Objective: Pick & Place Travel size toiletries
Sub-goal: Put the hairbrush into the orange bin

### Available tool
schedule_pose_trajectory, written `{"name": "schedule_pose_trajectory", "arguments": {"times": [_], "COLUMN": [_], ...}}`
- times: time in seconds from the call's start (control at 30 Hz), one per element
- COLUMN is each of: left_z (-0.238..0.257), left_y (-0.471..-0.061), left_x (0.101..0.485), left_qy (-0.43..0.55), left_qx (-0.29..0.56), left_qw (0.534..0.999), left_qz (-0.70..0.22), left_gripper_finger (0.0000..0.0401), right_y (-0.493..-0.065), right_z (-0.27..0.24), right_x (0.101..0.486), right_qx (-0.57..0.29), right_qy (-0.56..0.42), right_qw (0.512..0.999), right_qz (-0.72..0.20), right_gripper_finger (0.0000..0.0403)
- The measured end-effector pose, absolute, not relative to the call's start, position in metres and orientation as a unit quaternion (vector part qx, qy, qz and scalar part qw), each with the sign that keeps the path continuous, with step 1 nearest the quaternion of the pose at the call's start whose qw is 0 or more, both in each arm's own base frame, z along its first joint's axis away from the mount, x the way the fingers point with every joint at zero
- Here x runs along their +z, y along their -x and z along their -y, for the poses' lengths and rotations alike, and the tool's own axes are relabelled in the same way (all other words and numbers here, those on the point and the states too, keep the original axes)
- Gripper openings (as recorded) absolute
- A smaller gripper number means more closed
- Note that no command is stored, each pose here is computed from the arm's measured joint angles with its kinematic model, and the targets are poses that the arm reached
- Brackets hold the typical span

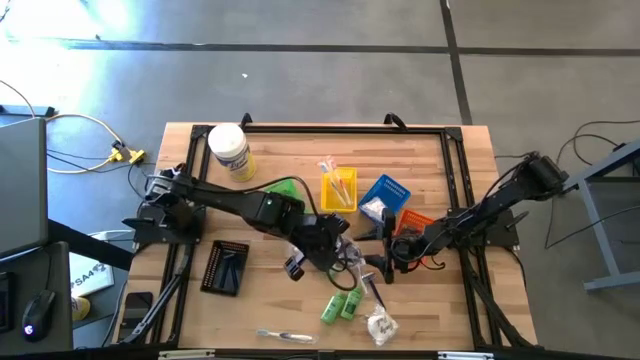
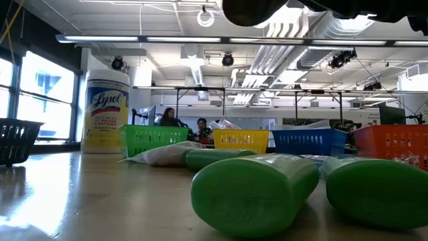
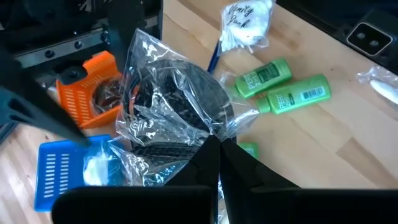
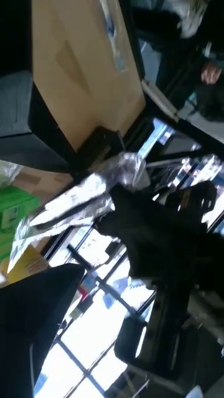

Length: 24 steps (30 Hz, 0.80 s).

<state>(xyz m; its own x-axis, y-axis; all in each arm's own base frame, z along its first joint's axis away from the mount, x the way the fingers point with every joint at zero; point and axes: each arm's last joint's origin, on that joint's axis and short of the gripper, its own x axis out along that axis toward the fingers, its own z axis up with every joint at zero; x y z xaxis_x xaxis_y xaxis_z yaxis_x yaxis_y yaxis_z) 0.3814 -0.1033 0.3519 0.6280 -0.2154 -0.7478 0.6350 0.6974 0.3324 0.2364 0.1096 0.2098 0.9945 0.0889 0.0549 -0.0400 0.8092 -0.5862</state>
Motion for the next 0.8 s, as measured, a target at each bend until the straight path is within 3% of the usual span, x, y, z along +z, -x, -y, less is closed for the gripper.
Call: {"name": "schedule_pose_trajectory", "arguments": {"times": [0.2,0.5,0.8], "left_z": [0.1034,0.1036,0.104], "left_y": [-0.382,-0.3828,-0.3825], "left_x": [0.3523,0.3531,0.353], "left_qy": [-0.306,-0.307,-0.283], "left_qx": [-0.252,-0.25,-0.247], "left_qw": [0.85,0.853,0.859], "left_qz": [-0.346,-0.341,-0.347], "left_gripper_finger": [0.0,0.0,0.0019], "right_y": [-0.2363,-0.2383,-0.2384], "right_z": [-0.1116,-0.1073,-0.1069], "right_x": [0.2055,0.2053,0.2054], "right_qx": [0.077,0.072,0.065], "right_qy": [0.313,0.304,0.295], "right_qw": [0.946,0.949,0.953], "right_qz": [0.032,0.028,0.026], "right_gripper_finger": [0.0192,0.0021,0.0028]}}
